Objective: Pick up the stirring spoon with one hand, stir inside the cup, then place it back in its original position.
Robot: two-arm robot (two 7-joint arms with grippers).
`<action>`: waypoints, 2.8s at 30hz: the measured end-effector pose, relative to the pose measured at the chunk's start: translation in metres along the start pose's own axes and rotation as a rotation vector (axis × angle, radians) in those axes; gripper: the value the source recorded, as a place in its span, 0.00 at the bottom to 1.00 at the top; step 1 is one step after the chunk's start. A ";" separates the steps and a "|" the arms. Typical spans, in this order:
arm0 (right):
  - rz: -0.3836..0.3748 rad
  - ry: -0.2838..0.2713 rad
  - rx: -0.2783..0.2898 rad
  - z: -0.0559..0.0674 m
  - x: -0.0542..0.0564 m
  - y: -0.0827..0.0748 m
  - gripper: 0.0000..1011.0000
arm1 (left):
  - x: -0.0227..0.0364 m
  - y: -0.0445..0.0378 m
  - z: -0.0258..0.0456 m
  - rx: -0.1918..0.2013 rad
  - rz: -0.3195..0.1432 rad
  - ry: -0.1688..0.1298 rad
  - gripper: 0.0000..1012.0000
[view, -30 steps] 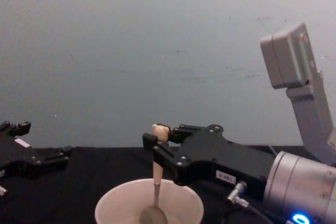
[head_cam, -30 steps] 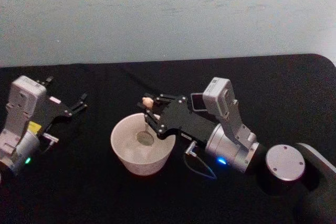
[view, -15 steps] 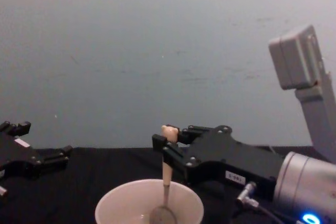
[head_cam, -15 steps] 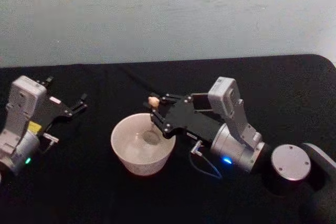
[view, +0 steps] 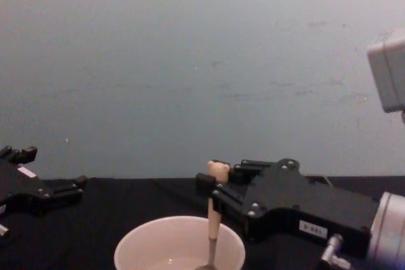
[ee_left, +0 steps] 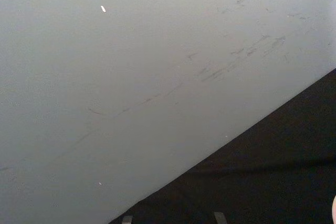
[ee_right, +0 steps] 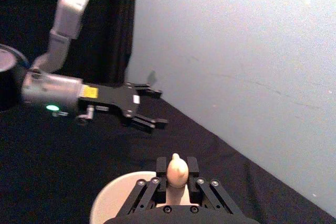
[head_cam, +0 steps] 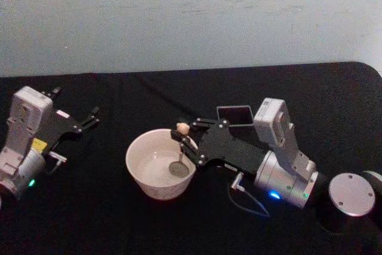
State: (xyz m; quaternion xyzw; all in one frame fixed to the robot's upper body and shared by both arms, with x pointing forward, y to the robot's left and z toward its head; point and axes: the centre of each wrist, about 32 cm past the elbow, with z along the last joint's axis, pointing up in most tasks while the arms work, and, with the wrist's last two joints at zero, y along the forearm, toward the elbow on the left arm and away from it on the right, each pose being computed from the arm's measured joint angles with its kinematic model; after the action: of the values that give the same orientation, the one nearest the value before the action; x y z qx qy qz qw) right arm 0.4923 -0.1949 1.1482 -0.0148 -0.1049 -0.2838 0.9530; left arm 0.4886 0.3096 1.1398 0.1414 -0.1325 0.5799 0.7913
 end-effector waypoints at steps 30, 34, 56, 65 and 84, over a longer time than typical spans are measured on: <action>-0.030 0.005 0.023 -0.002 -0.003 0.043 0.22 | 0.0000 0.0000 0.0000 0.000 0.000 0.000 0.99; -0.045 0.004 0.018 -0.003 0.000 0.041 0.22 | 0.0000 0.0000 0.0000 0.000 0.000 0.000 0.99; -0.078 -0.001 -0.005 -0.004 0.008 0.019 0.22 | 0.0000 0.0000 0.0000 0.000 0.000 0.000 0.99; -0.015 0.035 -0.007 -0.001 -0.006 0.000 0.22 | 0.0000 0.0000 0.0000 0.000 0.000 0.000 0.99; 0.029 0.073 0.020 0.004 -0.020 0.027 0.22 | 0.0000 0.0000 0.0000 0.000 0.000 0.000 0.99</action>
State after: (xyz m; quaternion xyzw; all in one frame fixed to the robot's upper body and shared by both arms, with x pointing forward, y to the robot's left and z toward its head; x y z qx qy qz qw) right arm 0.4899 -0.1614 1.1483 0.0035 -0.0728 -0.2693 0.9603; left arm 0.4886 0.3097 1.1398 0.1415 -0.1324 0.5799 0.7913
